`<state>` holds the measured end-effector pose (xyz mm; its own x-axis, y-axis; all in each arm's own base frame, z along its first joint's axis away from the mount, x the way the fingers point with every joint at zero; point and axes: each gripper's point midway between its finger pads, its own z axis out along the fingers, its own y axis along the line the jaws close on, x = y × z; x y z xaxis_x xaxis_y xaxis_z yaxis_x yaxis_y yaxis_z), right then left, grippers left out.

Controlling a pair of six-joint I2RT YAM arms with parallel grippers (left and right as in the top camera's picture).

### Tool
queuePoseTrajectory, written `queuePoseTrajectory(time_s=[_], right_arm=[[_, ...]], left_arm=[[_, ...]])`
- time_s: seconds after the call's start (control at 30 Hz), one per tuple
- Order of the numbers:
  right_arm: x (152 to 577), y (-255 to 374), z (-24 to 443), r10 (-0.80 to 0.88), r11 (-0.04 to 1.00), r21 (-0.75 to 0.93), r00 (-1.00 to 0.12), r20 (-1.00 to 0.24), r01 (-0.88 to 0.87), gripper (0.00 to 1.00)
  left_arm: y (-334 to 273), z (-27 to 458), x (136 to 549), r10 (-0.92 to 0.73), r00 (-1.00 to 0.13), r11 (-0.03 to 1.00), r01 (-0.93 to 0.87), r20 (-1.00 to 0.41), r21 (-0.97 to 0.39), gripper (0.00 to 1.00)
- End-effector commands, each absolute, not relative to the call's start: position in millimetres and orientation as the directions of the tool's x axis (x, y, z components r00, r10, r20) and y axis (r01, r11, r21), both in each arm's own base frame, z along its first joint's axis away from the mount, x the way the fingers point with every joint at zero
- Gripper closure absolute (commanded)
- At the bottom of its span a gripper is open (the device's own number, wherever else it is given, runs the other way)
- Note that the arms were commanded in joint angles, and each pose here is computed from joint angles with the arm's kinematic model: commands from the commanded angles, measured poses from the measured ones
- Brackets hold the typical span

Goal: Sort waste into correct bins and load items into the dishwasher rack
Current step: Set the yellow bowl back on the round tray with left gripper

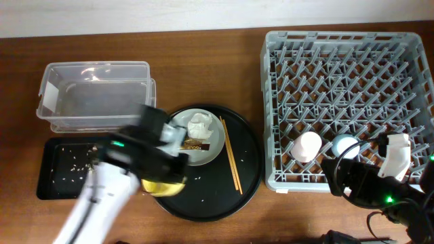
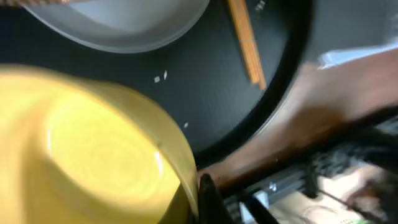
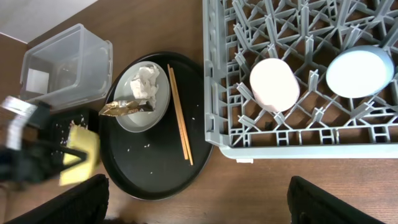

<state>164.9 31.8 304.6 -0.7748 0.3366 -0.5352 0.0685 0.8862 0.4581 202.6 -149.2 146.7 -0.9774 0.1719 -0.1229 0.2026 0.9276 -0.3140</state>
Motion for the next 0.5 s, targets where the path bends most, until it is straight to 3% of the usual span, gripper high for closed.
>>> queuePoseTrajectory(time_s=[0.0,0.17,0.2,0.27,0.3,0.47], right_arm=[[165.1,32.4,306.7,0.333,0.886,0.459,-0.772,-0.541,0.061,0.08],[165.2,32.3,306.7,0.333,0.887,0.458,-0.772,-0.542,0.061,0.08],[165.2,32.3,306.7,0.333,0.887,0.458,-0.772,-0.542,0.061,0.08],[165.2,32.3,306.7,0.333,0.887,0.458,-0.772,-0.542,0.061,0.08],[165.2,32.2,306.6,0.333,0.887,0.458,-0.772,-0.542,0.061,0.08],[165.2,32.3,306.7,0.333,0.887,0.458,-0.772,-0.542,0.061,0.07]], left_arm=[[-158.1,100.2,189.0,0.050,-0.987,0.993,0.066,-0.153,-0.099,1.00],[-186.4,48.4,165.8,0.116,-0.983,0.992,0.121,-0.143,-0.024,0.99],[-187.8,45.7,165.2,0.122,-0.983,0.992,0.126,-0.137,-0.018,0.82],[-189.0,48.2,167.4,0.125,-0.982,0.992,0.129,-0.142,-0.016,0.63],[-188.6,58.2,172.5,0.123,-0.980,0.992,0.125,-0.157,-0.007,0.46],[-176.3,132.1,219.1,0.162,-0.935,0.986,0.142,-0.316,0.087,0.14]])
